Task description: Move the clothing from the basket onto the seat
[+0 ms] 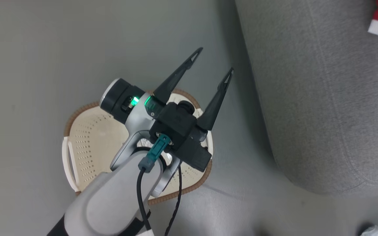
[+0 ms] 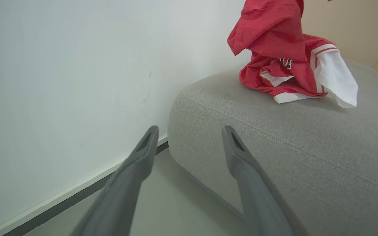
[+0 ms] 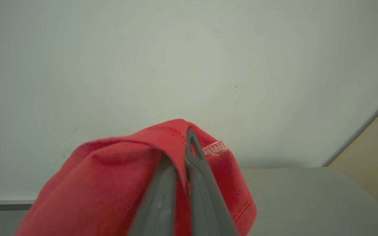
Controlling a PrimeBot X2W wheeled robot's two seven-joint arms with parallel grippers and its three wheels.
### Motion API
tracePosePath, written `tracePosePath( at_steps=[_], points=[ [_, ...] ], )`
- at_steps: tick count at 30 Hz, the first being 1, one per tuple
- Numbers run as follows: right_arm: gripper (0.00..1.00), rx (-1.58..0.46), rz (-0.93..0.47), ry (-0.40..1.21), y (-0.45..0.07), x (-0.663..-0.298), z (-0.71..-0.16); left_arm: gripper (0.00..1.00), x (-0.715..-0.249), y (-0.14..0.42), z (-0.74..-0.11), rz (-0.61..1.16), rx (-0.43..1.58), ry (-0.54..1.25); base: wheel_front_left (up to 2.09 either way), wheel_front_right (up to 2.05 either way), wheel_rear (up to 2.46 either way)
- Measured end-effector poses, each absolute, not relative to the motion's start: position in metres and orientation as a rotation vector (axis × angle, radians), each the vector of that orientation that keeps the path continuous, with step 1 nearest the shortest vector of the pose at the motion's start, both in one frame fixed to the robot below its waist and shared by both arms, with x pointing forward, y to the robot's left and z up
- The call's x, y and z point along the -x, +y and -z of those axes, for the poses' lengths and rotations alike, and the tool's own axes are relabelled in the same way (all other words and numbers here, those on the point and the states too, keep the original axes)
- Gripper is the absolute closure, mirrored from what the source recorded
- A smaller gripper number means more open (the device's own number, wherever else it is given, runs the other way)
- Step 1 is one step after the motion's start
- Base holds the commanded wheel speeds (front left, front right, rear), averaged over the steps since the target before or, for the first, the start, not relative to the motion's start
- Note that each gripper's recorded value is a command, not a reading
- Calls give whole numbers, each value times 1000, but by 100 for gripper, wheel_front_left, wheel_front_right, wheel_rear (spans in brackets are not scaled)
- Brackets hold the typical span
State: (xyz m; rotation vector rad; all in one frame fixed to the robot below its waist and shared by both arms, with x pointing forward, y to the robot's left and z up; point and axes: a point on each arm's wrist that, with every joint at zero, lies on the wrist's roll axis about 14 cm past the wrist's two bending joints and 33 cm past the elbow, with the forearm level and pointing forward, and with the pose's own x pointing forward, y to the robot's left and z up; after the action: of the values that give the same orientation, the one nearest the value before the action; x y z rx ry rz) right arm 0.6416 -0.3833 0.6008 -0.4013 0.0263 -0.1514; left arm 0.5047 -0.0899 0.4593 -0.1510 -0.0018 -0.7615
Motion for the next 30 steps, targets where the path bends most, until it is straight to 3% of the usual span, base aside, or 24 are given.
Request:
tracePosePath(
  at_steps=[6,13,14,15,16,30],
  points=[
    [100,321,110,228,-369,-637,-489,0,-514,-92,-426,761,152,57,0,0,0],
    [100,319,101,299,-371,-627,-454,0,-518,-93,-404,766,134,89,0,0,0],
    [80,315,96,298,-368,-627,-454,0,-518,-93,-403,765,131,92,0,0,0],
    [49,313,90,296,-367,-626,-455,0,-518,-94,-402,764,128,95,0,0,0],
    [0,316,83,293,-366,-625,-456,0,-519,-94,-401,763,124,98,0,0,0],
    [0,292,57,325,-356,-580,-459,0,-512,-95,-425,737,153,79,0,0,0]
  ],
)
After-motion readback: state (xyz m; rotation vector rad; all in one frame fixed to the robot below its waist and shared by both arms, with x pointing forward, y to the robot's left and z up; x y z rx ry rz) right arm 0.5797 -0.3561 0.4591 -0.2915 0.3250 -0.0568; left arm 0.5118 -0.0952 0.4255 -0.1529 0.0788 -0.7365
